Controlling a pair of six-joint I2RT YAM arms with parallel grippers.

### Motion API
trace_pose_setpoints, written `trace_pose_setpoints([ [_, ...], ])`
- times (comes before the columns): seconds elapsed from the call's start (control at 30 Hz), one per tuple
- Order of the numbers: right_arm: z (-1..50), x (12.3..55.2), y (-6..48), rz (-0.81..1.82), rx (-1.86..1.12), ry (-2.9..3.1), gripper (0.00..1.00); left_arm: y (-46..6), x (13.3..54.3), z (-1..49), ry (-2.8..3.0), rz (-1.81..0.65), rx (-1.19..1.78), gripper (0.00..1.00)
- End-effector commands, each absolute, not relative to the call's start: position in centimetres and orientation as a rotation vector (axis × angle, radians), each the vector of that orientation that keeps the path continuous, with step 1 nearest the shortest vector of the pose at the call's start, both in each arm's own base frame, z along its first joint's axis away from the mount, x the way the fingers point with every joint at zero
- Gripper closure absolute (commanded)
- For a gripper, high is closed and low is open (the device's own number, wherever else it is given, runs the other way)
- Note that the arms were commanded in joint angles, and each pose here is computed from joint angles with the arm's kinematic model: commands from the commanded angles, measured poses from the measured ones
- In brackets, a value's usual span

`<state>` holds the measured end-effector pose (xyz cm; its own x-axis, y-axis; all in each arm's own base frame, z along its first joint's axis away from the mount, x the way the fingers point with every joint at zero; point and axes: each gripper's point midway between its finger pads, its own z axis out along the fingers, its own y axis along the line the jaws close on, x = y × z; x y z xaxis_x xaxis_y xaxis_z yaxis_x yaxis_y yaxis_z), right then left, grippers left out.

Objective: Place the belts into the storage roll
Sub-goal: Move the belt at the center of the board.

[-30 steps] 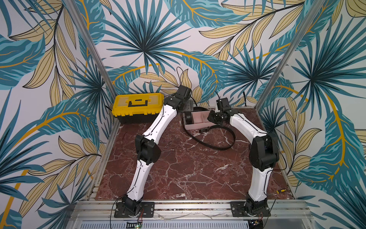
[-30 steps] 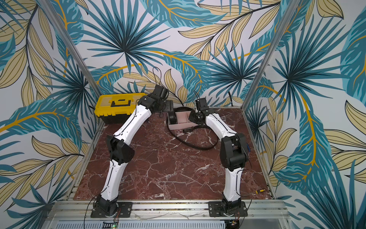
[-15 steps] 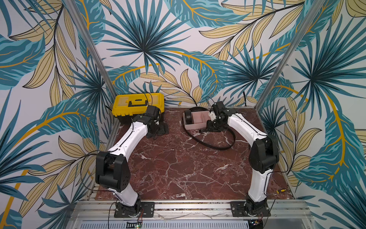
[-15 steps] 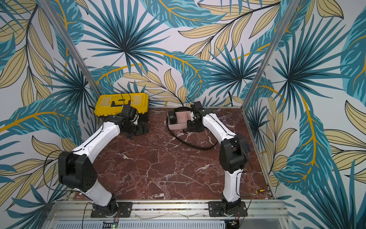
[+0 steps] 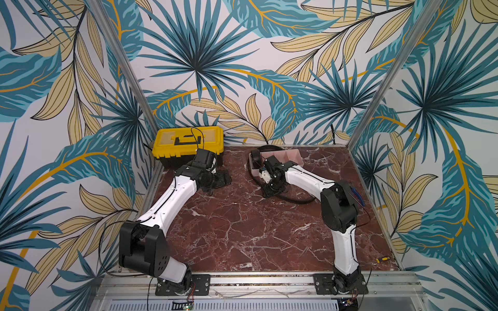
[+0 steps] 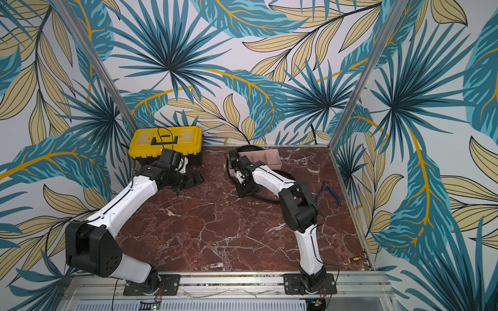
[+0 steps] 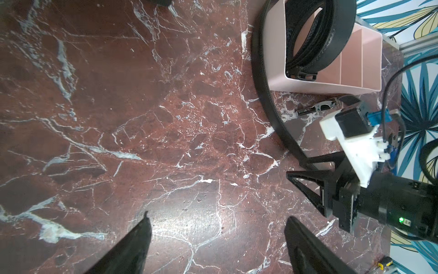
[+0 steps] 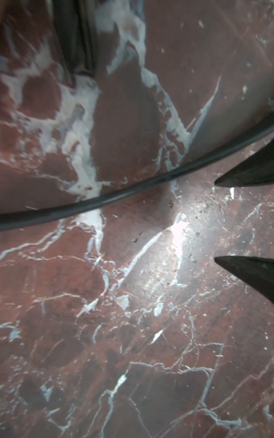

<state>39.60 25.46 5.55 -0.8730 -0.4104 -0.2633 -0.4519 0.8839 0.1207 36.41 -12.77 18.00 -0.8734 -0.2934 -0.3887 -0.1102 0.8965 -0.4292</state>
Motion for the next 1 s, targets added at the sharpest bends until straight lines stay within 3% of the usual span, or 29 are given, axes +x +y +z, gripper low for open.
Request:
trace_pose_setpoints([
  [0.0, 7.5, 39.8, 25.9, 0.230, -0.710, 2.725, 0.53, -12.5, 35.7, 18.3, 2.589, -0.563, -0.300, 0.11],
  [0.17, 9.4, 41.5, 25.0, 0.105, -0.749, 2.618, 0.52, -12.1, 34.7, 17.9, 2.593, -0.552, -0.310, 0.11],
  [0.43, 4.4, 43.6, 24.6, -0.044, -0.794, 2.666, 0.53, -12.1, 33.9, 18.5, 2.576, -0.565, -0.297, 0.11],
  [0.63, 3.2, 42.1, 25.7, 0.086, -0.734, 2.736, 0.72, -11.6, 32.9, 18.3, 2.569, -0.557, -0.312, 0.11],
  [0.77, 4.0, 39.6, 27.7, 0.260, -0.731, 2.761, 1.00, -11.1, 32.3, 17.6, 2.578, -0.529, -0.323, 0.11],
  [0.97, 6.2, 31.9, 34.2, 0.722, -0.826, 2.767, 1.00, -9.0, 31.4, 16.4, 2.570, -0.390, -0.375, 0.13],
])
